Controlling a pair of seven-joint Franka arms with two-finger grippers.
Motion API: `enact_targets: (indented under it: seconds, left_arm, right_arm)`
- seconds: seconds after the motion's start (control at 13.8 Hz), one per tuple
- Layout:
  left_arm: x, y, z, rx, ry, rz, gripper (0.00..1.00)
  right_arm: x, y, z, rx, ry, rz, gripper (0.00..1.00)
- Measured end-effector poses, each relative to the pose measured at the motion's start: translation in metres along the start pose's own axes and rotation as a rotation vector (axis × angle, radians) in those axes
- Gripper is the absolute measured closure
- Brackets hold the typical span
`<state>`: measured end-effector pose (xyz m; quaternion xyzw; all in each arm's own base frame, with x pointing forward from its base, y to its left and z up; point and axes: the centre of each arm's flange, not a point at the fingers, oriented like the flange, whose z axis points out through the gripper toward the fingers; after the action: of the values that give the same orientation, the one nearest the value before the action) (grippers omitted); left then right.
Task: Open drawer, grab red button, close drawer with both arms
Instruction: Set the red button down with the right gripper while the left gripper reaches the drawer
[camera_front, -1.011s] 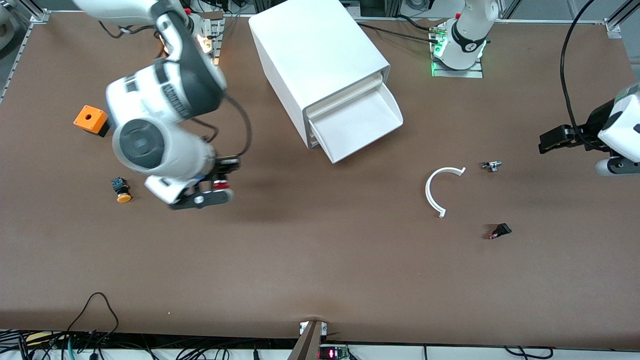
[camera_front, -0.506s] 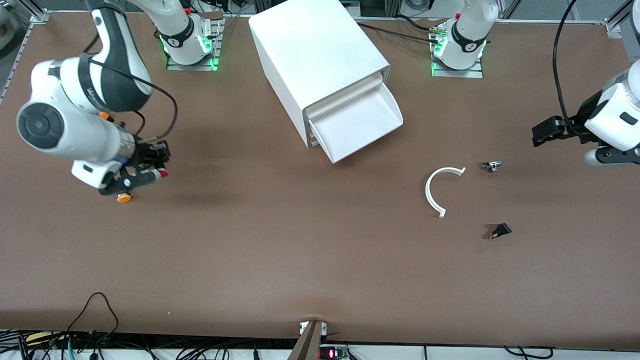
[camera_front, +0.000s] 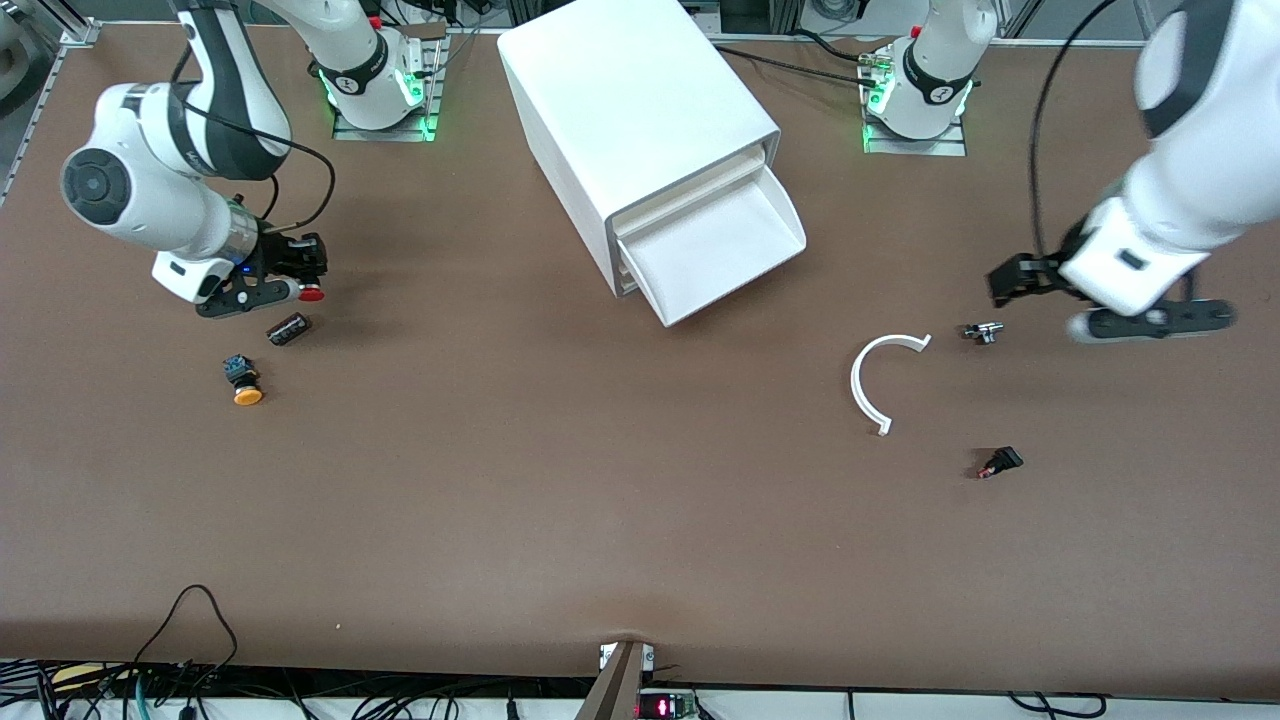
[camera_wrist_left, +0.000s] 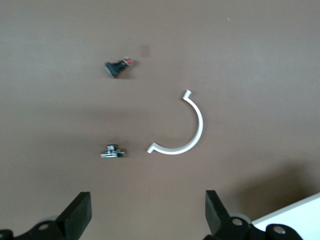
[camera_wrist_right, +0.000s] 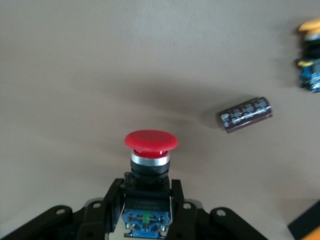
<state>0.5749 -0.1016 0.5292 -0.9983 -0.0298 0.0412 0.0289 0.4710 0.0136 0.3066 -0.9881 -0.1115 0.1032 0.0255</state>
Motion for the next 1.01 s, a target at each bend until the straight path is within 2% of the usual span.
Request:
enact_targets:
  seconds: [0.22,0.58,0.79,0.94,1.01]
  left_arm:
    - [-0.013,0.033,0.036,0.009,-0.026,0.024,0.00]
    - [-0.028,0.086,0.104,-0.036,0.013,-0.198,0.00]
    - [-0.052,0.133,0.141,-0.077,0.013,-0.286,0.00]
    - [-0.063,0.151,0.170,-0.113,0.016,-0.331,0.00]
    - [-0.067,0.158,0.183,-0.129,0.009,-0.354,0.00]
  right_arm:
    - [-0.013,0.000,0.048,-0.017,0.029,0.005,0.57]
    - [-0.012,0.007,0.109,-0.049,0.001,0.014,0.58]
    - [-0.008,0.008,0.110,-0.055,0.011,0.019,0.32]
    - [0.001,0.007,0.084,-0.055,0.063,0.022,0.09]
    - [0.006,0.005,0.065,-0.053,0.091,0.017,0.02]
